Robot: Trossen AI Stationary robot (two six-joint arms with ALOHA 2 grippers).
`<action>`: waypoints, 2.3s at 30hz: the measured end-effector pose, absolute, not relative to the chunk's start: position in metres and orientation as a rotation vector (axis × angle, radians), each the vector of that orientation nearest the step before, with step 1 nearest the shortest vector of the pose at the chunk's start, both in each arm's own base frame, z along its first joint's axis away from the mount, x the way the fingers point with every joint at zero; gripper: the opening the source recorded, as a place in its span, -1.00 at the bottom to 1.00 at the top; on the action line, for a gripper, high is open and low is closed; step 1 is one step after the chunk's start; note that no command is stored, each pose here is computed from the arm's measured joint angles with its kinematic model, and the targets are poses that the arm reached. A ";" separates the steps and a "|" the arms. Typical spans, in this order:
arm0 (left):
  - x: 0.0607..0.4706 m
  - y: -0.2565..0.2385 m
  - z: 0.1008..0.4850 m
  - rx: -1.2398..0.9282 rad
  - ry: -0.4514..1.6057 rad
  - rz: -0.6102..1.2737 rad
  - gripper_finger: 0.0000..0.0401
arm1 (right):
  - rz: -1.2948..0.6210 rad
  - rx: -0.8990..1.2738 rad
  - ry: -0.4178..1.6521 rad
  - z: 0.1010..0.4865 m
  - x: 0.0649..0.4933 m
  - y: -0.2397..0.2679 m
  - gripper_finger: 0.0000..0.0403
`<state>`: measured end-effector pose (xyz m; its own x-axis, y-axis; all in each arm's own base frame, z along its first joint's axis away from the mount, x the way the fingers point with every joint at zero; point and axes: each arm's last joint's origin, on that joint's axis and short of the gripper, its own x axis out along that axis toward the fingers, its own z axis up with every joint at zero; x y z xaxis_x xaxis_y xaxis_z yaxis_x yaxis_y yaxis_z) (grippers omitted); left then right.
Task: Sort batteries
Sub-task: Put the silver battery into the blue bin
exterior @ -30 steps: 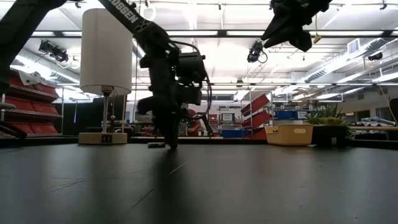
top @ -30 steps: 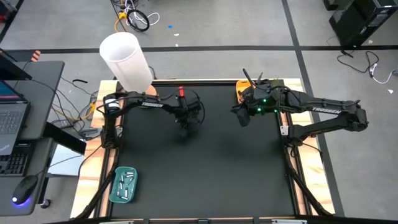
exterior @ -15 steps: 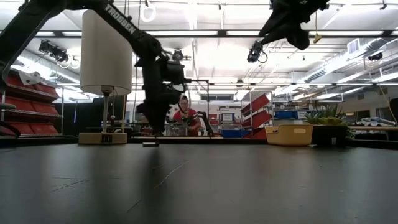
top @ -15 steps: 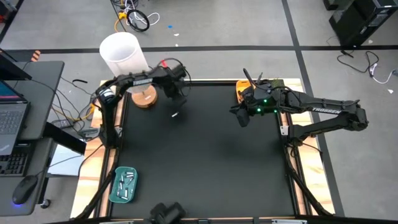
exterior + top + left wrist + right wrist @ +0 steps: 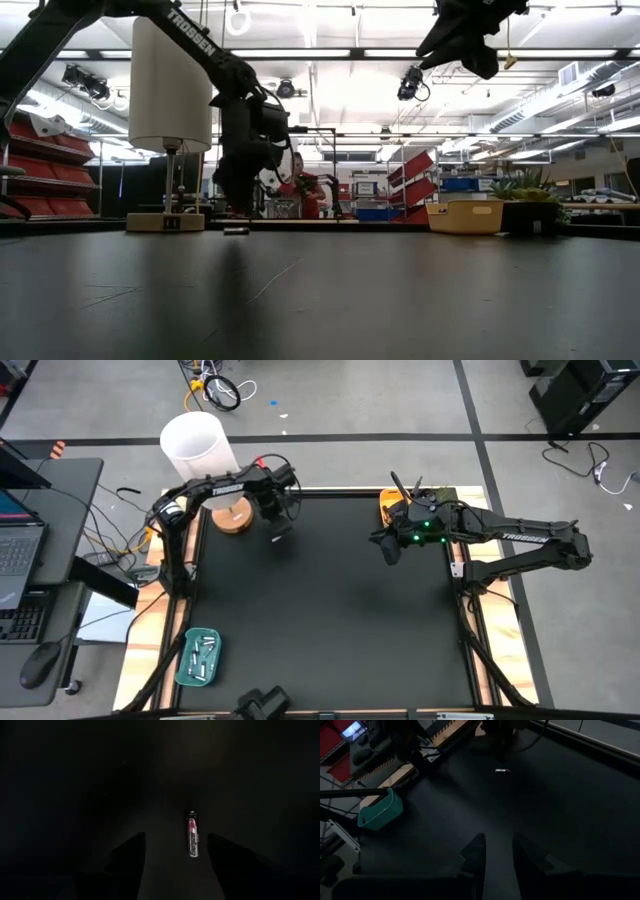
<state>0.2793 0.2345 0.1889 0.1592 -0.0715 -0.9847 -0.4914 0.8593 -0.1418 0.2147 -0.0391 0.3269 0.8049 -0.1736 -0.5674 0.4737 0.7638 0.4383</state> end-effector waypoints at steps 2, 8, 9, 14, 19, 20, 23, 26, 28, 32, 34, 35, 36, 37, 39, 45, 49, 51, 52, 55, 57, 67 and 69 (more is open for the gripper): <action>0.281 0.232 0.189 -0.441 1.412 0.313 0.13 | -0.371 0.606 0.529 0.327 0.215 -0.039 -0.58; 0.282 0.218 0.176 -0.386 1.473 0.271 0.13 | -0.377 0.605 0.526 0.327 0.215 -0.040 -0.58; 0.282 0.216 0.172 -0.389 1.480 0.265 0.13 | -0.378 0.604 0.526 0.327 0.215 -0.040 -0.58; 0.281 0.207 0.159 -0.429 1.475 0.259 0.13 | -0.379 0.604 0.526 0.327 0.215 -0.040 -0.58; 0.285 0.204 0.157 -0.422 1.461 0.262 0.13 | -0.378 0.602 0.526 0.327 0.215 -0.040 -0.58; 0.287 0.203 0.157 -0.419 1.452 0.267 0.13 | -0.379 0.602 0.526 0.327 0.215 -0.040 -0.58; 0.290 0.203 0.157 -0.420 1.429 0.282 0.13 | -0.378 0.600 0.527 0.327 0.215 -0.040 -0.58; 0.296 0.199 0.158 -0.407 1.404 0.283 0.13 | -0.378 0.599 0.527 0.327 0.215 -0.040 -0.58; 0.301 0.194 0.158 -0.388 1.397 0.268 0.12 | -0.377 0.599 0.527 0.327 0.215 -0.040 -0.58; 0.310 0.181 0.154 -0.292 1.438 0.292 0.06 | -0.377 0.598 0.527 0.327 0.215 -0.040 -0.58; 0.314 0.176 0.150 -0.244 1.468 0.317 0.03 | -0.377 0.597 0.527 0.327 0.215 -0.040 -0.58; 0.316 0.174 0.149 -0.230 1.479 0.323 0.01 | -0.377 0.597 0.527 0.327 0.215 -0.040 -0.58; 0.316 0.173 0.147 -0.228 1.489 0.323 -0.01 | -0.377 0.597 0.527 0.327 0.215 -0.040 -0.58; 0.317 0.172 0.144 -0.236 1.499 0.324 -0.04 | -0.377 0.597 0.527 0.327 0.215 -0.040 -0.58; 0.318 0.171 0.140 -0.263 1.504 0.315 -0.12 | -0.376 0.598 0.527 0.327 0.215 -0.040 -0.58; 0.319 0.169 0.136 -0.327 1.490 0.253 -0.54 | -0.370 0.601 0.530 0.327 0.215 -0.039 -0.58; 0.320 0.169 0.135 -0.348 1.482 0.234 -0.84 | -0.366 0.601 0.531 0.327 0.215 -0.039 -0.58; 0.320 0.169 0.135 -0.349 1.479 0.236 -0.84 | -0.365 0.601 0.531 0.327 0.215 -0.039 -0.58; 0.320 0.169 0.135 -0.342 1.480 0.240 -0.84 | -0.365 0.601 0.531 0.327 0.215 -0.039 -0.58; 0.321 0.168 0.135 -0.340 1.476 0.261 -0.84 | -0.365 0.601 0.531 0.327 0.215 -0.039 -0.58; 0.323 0.169 0.138 -0.335 1.469 0.271 -0.84 | -0.365 0.601 0.531 0.327 0.215 -0.039 -0.58; 0.339 0.181 0.189 -0.316 1.139 0.390 -0.84 | -0.362 0.592 0.533 0.327 0.215 -0.039 -0.58; 0.338 0.181 0.194 -0.366 1.098 0.398 -0.84 | -0.354 0.595 0.538 0.327 0.215 -0.039 -0.58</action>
